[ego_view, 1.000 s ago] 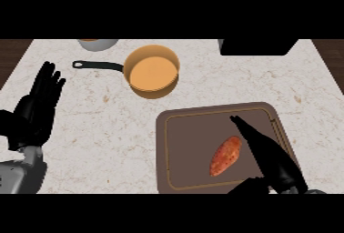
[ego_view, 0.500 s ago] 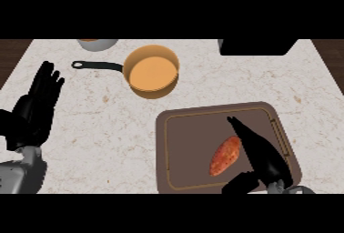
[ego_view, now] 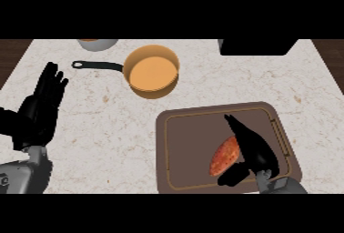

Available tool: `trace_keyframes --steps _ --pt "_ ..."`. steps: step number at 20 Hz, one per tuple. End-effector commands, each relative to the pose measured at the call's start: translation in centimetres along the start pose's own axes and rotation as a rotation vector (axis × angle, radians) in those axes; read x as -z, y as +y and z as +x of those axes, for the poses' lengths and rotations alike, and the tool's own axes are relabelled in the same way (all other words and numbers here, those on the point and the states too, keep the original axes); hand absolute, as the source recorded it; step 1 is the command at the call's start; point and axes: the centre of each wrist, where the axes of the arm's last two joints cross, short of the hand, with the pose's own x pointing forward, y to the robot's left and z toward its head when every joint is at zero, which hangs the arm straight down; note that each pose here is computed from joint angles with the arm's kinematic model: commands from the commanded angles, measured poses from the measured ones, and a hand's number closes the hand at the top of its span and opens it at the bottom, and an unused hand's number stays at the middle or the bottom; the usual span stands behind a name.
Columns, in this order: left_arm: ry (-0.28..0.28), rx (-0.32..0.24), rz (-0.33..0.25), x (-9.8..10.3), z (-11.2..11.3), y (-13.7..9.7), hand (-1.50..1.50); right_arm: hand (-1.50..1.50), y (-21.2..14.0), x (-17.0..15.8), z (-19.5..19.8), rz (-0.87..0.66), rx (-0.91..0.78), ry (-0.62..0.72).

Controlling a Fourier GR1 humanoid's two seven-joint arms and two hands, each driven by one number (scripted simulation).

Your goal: Pick the sweet potato from the tray and place it in the pot

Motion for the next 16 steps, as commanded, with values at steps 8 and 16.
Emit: trace_keyframes --steps 8,16 --pt "0.007 0.006 -0.005 -0.3 -0.2 -0.1 0.0 1.5 1.9 -0.9 0.0 0.016 -0.11 -0.137" --pt "-0.001 0.013 -0.004 0.9 0.5 -0.2 0.0 1.5 3.5 0.8 -2.0 0.011 -0.135 -0.144"
